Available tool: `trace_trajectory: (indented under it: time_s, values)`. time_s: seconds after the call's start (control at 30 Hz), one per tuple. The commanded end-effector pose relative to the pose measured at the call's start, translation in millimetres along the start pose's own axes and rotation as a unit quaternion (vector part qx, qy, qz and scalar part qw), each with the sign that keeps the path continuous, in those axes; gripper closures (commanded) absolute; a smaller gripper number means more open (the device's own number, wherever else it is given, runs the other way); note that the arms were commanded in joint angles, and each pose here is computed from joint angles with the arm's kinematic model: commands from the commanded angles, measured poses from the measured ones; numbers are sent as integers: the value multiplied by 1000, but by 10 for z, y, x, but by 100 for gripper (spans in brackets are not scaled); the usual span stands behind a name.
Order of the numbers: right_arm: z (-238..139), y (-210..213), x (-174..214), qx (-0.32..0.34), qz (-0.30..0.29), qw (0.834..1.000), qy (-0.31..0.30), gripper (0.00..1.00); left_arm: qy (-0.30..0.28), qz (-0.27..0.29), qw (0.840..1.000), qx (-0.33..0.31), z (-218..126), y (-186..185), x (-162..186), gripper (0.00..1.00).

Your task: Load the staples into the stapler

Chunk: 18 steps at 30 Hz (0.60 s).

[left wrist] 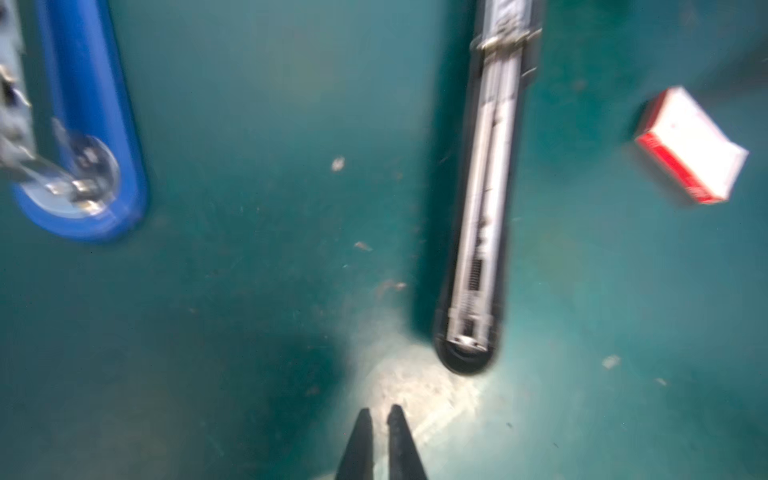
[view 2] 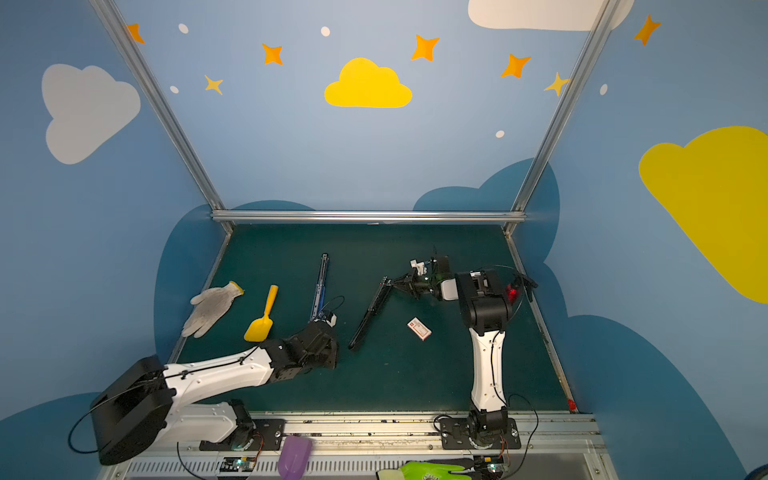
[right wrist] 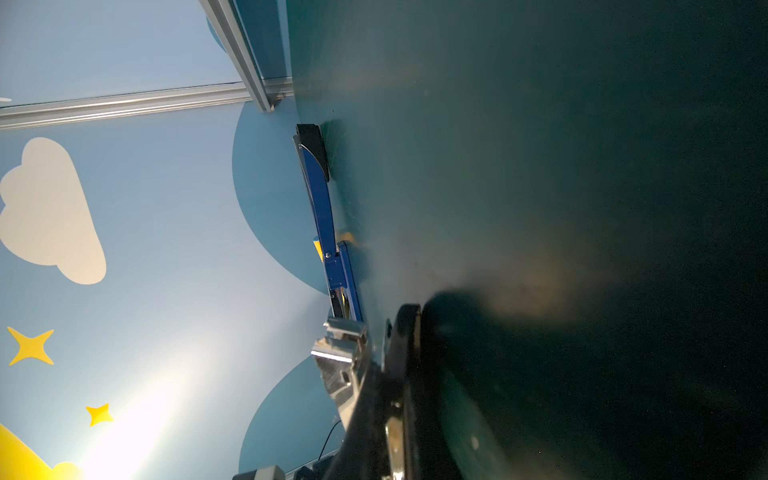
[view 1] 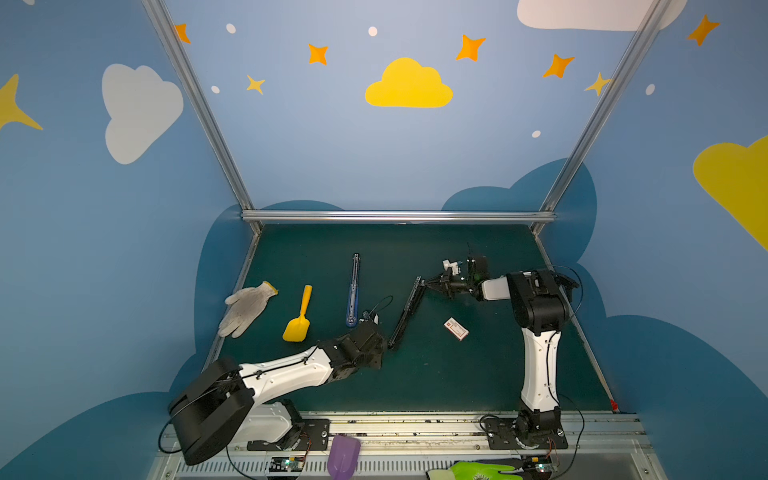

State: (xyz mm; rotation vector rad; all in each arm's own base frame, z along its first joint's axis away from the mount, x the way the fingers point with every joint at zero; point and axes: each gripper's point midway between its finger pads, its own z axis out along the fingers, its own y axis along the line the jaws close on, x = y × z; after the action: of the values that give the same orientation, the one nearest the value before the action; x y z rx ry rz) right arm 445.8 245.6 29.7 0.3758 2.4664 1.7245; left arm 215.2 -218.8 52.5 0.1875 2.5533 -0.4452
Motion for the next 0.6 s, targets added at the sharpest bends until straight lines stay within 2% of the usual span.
trace_trajectory:
  time_s: [0.0,0.1,0.2,0.27,0.57]
  values:
    - [4,-560,-111,66,51,996,-41,100,-4,-15,1000,-17,-126,76,0,77]
    - [-10,-565,-97,73,51,995,-39,97,-26,-22,999,3,-228,-21,-137,65]
    - [-68,-564,-83,90,48,994,-42,78,-34,-14,999,13,-268,-134,-269,60]
    - [-117,-556,-74,100,47,993,-44,73,-29,-5,999,17,-255,-209,-322,57]
    - [-482,-517,-35,167,29,983,-65,67,1,34,998,50,-134,-640,-461,45]
